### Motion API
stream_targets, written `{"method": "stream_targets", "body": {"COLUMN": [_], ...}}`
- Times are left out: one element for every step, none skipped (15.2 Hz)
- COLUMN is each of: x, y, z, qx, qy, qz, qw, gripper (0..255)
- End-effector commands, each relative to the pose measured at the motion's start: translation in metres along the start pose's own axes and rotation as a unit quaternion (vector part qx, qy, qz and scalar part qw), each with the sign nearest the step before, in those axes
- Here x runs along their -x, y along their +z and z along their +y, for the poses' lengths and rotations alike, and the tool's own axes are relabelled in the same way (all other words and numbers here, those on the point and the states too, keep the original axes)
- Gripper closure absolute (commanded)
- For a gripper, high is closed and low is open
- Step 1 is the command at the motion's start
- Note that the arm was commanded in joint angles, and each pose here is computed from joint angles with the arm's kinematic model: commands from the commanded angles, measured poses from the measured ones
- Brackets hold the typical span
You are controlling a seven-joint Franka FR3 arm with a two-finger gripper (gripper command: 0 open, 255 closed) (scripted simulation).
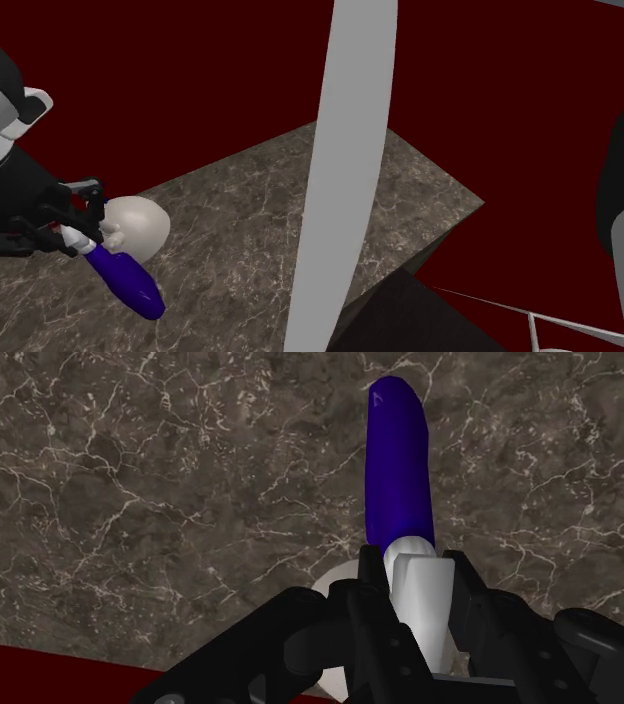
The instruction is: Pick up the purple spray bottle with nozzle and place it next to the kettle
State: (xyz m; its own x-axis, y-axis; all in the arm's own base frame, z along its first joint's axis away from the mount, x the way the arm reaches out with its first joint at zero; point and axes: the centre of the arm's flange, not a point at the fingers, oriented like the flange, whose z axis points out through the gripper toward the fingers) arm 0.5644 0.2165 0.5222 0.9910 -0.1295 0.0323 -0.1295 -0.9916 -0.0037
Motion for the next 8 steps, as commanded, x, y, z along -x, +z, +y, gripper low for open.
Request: {"method": "stream_targets", "body": {"x": [0.001, 0.001, 0.001, 0.002, 0.002, 0.002, 0.002, 0.002], "y": [0.010, 0.016, 0.021, 0.026, 0.031, 0.037, 0.042, 0.047], "z": [0.000, 0.000, 0.000, 0.000, 0.000, 0.000, 0.000, 0.000], "qx": [0.000, 0.000, 0.000, 0.000, 0.000, 0.000, 0.000, 0.000], "qy": [0.000, 0.000, 0.000, 0.000, 0.000, 0.000, 0.000, 0.000], "qz": [0.000, 0.000, 0.000, 0.000, 0.000, 0.000, 0.000, 0.000], "qw": [1.0000, 1.0000, 1.0000, 1.0000, 1.0000, 1.0000, 1.0000, 1.0000], "gripper": [255, 255, 255, 255, 255, 255, 255, 255]}}
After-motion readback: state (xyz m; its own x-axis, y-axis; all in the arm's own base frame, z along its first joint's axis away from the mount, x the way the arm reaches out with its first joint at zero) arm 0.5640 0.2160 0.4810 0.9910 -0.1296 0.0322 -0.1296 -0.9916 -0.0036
